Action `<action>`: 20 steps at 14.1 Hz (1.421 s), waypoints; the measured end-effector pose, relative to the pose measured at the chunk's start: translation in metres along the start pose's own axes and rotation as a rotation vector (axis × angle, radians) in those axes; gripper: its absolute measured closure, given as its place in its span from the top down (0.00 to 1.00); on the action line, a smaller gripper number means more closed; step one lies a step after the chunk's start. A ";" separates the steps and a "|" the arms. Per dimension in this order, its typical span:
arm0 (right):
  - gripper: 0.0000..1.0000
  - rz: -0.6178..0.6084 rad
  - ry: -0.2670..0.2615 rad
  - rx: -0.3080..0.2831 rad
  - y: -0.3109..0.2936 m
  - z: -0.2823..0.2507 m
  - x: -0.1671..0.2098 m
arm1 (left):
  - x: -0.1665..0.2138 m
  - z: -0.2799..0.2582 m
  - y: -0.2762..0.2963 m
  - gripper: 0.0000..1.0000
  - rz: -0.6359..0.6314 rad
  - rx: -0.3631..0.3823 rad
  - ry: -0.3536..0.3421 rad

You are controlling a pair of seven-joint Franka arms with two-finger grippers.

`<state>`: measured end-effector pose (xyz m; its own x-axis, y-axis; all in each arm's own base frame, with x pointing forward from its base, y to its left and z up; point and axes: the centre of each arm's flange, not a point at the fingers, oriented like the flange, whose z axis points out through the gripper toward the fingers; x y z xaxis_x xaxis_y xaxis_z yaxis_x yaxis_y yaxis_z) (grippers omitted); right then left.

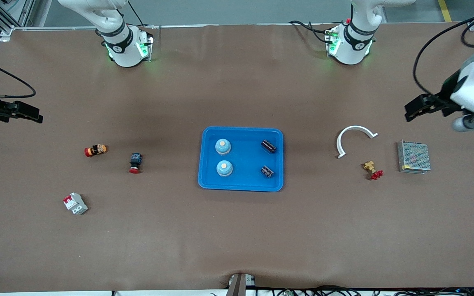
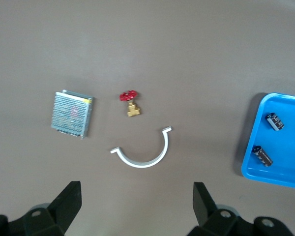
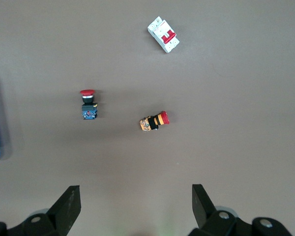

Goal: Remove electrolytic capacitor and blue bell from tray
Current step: 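Move the left gripper toward the brown capacitors in the blue tray, then grasp a brown capacitor with the left gripper while the right gripper nears the tray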

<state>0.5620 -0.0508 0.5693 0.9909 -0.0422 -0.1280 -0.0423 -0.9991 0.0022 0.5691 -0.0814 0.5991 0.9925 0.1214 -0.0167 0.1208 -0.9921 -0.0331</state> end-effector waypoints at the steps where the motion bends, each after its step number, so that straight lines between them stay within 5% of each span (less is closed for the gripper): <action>1: 1.00 0.000 0.000 0.000 0.000 0.000 0.000 | 0.001 0.013 0.011 1.00 0.009 -0.001 0.003; 13: 1.00 -0.024 0.025 0.009 -0.014 -0.009 0.001 | -0.021 0.187 0.179 1.00 -0.137 -0.027 -0.068; 20: 1.00 0.012 0.079 0.087 -0.124 -0.014 0.005 | -0.052 0.257 0.238 1.00 -0.321 -0.054 -0.059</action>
<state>0.5744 0.0724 0.5820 0.9971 -0.0577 -0.0499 -0.0617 -0.9946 -0.0830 0.5414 -0.3159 0.3349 0.9007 0.4283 -0.0724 0.4299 -0.9029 0.0070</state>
